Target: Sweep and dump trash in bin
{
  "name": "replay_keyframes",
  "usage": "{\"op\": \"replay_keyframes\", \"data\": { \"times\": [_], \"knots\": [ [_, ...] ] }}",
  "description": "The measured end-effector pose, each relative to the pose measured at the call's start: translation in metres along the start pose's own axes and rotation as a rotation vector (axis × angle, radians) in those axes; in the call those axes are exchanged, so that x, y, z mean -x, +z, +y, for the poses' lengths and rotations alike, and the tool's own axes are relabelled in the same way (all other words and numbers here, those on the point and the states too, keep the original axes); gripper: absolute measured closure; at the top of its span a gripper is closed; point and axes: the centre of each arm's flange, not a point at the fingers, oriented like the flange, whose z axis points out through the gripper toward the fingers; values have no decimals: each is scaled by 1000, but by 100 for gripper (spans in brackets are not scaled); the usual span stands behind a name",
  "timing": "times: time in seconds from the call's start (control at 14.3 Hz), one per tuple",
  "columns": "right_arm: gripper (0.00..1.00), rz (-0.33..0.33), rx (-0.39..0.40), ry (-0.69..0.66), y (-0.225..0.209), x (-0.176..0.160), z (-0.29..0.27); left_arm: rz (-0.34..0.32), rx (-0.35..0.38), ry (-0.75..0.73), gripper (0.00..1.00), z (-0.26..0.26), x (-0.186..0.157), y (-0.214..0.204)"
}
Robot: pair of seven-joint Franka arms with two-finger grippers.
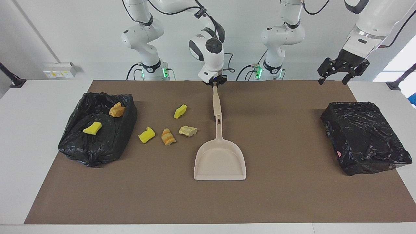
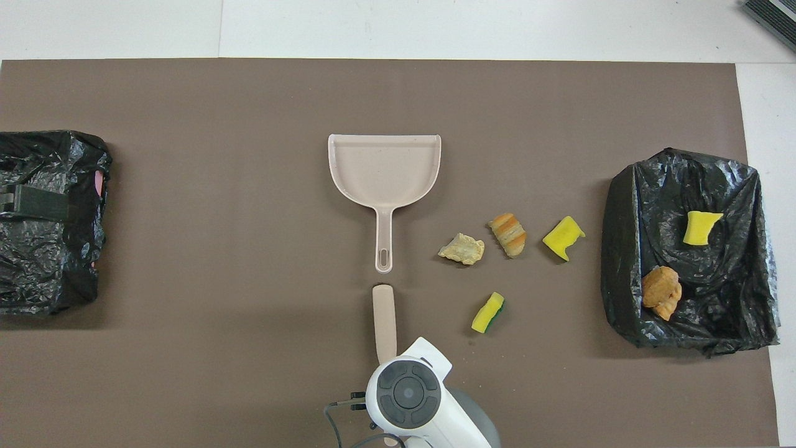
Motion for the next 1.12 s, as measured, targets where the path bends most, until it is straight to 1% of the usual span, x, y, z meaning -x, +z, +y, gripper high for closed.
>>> {"op": "replay_keyframes", "data": {
  "times": [0.14,0.28,0.49,0.63,0.7,0.91,1.12],
  "knots": [
    [74,-19,5,13,-14,-4,4,-9,0,2,0,1,1,4],
    [74,-16,-7,33,-35,-11,13,-17,-1,7,0,4,1,10],
    [74,-11,-22,72,-66,-18,34,33,0,39,0,22,-6,17],
    [74,-3,-25,110,-86,-25,57,61,5,96,0,53,-11,31],
    [74,11,-14,126,-95,-30,70,76,8,127,0,73,-13,41],
    [74,52,29,170,-109,-49,107,80,20,156,0,125,-13,68],
    [74,91,78,185,-115,-70,141,90,38,178,0,177,-17,94]
  ]
}}
